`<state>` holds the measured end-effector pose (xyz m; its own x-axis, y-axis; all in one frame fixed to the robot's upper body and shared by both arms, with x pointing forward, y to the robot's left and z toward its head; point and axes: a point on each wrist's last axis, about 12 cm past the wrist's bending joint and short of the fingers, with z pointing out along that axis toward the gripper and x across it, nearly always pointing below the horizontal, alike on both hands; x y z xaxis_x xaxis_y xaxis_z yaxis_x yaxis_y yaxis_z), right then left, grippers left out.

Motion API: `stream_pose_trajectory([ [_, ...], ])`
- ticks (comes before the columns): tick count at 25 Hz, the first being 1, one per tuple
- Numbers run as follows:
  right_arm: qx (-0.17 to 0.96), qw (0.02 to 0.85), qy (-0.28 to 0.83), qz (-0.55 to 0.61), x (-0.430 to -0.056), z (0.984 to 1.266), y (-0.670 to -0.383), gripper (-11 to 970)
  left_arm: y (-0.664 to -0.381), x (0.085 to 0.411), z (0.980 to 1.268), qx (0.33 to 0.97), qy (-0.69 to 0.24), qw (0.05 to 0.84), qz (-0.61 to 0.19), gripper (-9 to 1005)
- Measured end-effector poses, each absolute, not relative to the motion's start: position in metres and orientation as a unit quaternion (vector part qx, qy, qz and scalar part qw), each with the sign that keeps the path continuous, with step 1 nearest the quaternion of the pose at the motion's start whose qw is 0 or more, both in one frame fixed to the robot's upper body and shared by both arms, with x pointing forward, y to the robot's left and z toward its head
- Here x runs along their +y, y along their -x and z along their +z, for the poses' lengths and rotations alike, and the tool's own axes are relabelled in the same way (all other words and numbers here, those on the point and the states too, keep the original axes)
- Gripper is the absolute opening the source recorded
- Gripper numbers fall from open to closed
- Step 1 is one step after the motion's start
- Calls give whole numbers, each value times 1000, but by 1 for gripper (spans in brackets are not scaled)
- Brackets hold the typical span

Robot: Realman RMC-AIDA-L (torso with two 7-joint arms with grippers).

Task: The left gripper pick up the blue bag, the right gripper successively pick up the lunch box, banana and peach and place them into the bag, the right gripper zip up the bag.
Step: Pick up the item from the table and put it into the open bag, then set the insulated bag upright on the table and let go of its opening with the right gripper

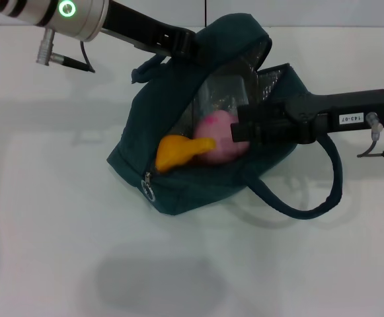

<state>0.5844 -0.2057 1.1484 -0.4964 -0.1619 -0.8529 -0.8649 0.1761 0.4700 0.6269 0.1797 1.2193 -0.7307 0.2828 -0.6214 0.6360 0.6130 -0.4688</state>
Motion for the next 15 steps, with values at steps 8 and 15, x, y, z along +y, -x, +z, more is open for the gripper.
stream_pose_trajectory([
  [8,687,373,346,518,-226,1150,-583,676,-627,180,1219,862,-266,252,-350,133],
  [15,644,491,287,512,-295,1151,-555,671,-626,182,1217,864,-263,250,-350,134],
])
